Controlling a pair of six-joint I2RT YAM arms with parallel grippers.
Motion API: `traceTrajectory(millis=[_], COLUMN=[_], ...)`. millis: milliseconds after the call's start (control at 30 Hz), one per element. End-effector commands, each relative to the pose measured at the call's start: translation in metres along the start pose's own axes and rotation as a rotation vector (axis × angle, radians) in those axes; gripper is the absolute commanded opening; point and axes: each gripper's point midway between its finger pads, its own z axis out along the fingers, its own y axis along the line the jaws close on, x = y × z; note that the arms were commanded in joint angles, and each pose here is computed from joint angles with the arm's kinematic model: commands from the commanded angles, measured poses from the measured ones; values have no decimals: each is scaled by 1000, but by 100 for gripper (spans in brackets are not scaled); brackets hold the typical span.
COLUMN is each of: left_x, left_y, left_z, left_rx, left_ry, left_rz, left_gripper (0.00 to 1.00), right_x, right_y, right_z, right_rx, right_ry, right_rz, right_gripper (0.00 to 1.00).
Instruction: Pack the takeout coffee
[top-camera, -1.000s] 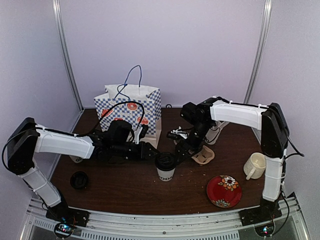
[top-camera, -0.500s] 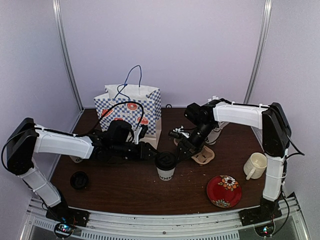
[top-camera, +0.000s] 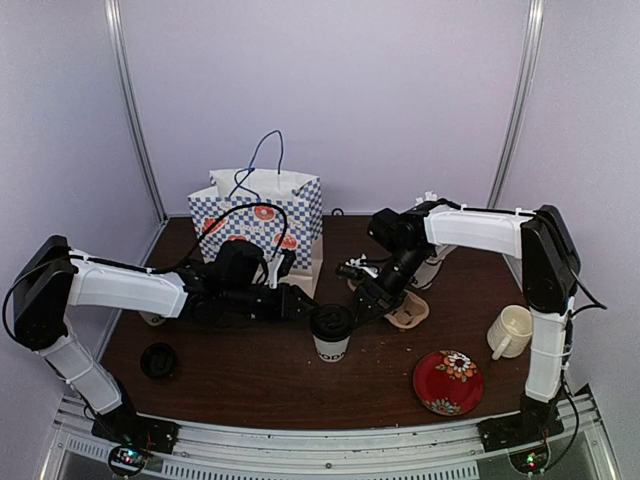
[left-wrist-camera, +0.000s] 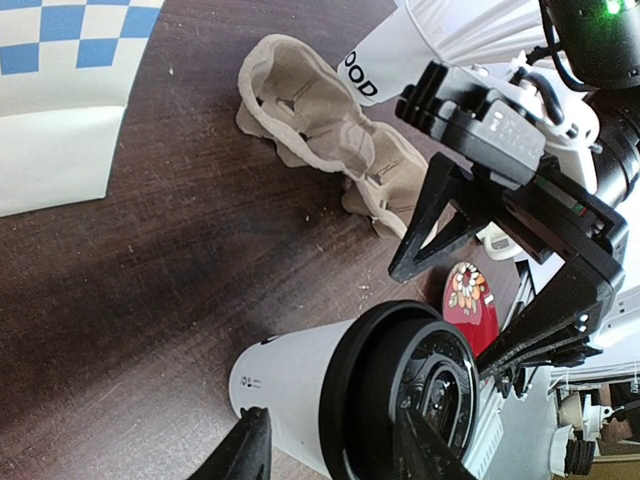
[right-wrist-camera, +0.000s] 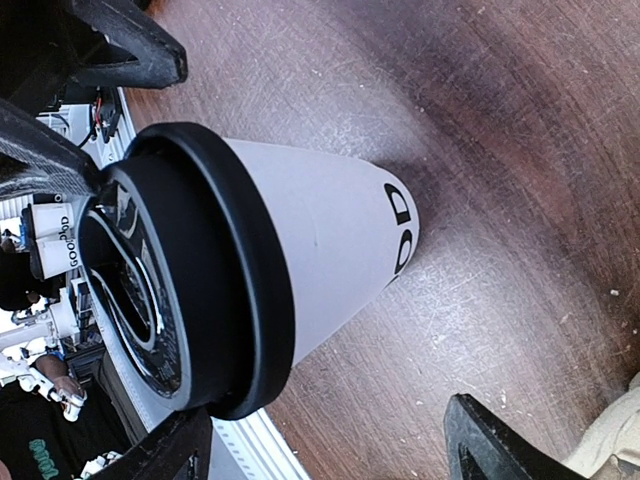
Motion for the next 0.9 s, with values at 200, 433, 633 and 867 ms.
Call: traceTrajectory(millis=[200, 433, 633, 867], left_x=[45, 26, -5, -27], left_y=[39, 17, -13, -31], left_z=[-1, -12, -25, -38], left_rx=[-146, -88, -36, -33], left_ry=[150, 90, 11, -43], left_rz=[-50, 6, 89, 161], left_gripper=[43, 47, 56, 60], right_x=[0, -20, -25, -27], right_y=[-59, -3, 33, 46], right_z=[13, -13, -38, -58], right_rx=[271, 88, 1, 5], right_ry=[31, -48, -104, -142], right_rz=[33, -76, -148, -196], right_gripper=[80, 80, 84, 85])
